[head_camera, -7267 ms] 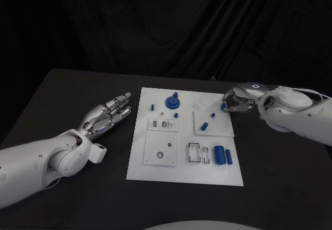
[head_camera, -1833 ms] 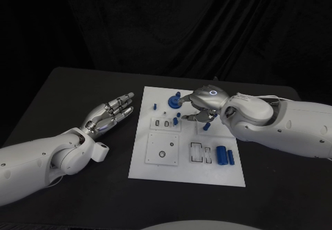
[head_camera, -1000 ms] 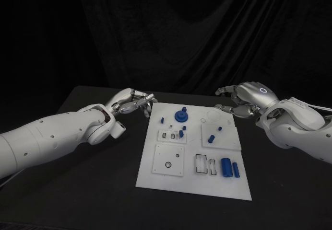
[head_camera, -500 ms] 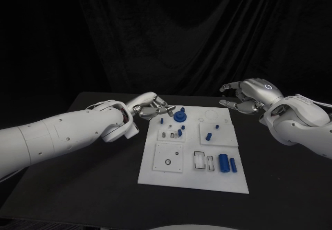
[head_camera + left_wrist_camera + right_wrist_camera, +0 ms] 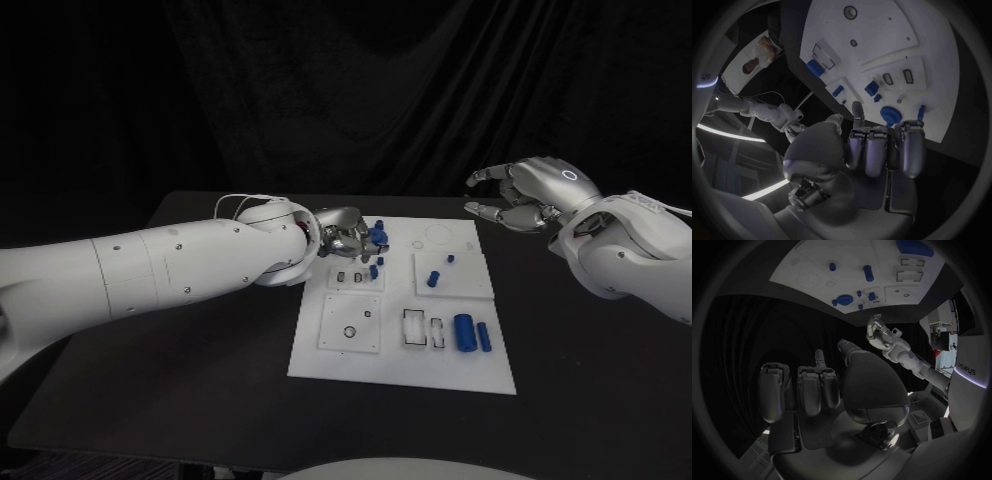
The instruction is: Assemble the parts on the task board
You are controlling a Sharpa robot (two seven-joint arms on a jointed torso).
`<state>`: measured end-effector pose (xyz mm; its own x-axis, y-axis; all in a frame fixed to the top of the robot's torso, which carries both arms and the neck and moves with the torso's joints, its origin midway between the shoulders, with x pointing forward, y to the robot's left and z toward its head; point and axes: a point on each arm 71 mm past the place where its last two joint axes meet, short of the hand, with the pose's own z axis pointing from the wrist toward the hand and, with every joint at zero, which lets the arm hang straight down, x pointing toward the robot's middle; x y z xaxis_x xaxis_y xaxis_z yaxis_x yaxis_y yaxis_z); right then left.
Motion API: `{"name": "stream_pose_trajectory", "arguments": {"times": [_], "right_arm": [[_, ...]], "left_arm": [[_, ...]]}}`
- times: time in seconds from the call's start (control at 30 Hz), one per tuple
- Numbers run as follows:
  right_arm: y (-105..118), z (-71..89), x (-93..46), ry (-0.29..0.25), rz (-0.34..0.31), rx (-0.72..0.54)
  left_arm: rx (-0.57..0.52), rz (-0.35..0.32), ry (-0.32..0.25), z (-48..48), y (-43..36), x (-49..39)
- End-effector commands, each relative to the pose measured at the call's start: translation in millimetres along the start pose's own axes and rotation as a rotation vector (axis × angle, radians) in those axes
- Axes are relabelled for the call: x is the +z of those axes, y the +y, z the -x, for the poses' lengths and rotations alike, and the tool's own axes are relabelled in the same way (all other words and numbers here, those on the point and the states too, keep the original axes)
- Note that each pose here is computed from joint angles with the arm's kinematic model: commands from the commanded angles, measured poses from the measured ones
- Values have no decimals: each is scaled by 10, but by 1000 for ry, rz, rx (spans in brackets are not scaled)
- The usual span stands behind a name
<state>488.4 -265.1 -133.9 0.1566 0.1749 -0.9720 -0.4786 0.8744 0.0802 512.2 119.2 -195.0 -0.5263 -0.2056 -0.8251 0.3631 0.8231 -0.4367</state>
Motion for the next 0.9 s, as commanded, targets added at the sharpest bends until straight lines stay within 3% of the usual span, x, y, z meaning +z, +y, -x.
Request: {"name": "stream_pose_trajectory", "arguments": {"times": [0.03, 0.37, 0.9], "right_arm": [[-7, -15, 6, 9, -17, 0], [-1, -26, 23, 14, -20, -1], [15, -37, 48, 16, -24, 0]], "left_arm": [[69, 156, 66, -38, 51, 15], [73, 202, 42, -57, -59, 68], [94, 264, 76, -80, -72, 133]]}}
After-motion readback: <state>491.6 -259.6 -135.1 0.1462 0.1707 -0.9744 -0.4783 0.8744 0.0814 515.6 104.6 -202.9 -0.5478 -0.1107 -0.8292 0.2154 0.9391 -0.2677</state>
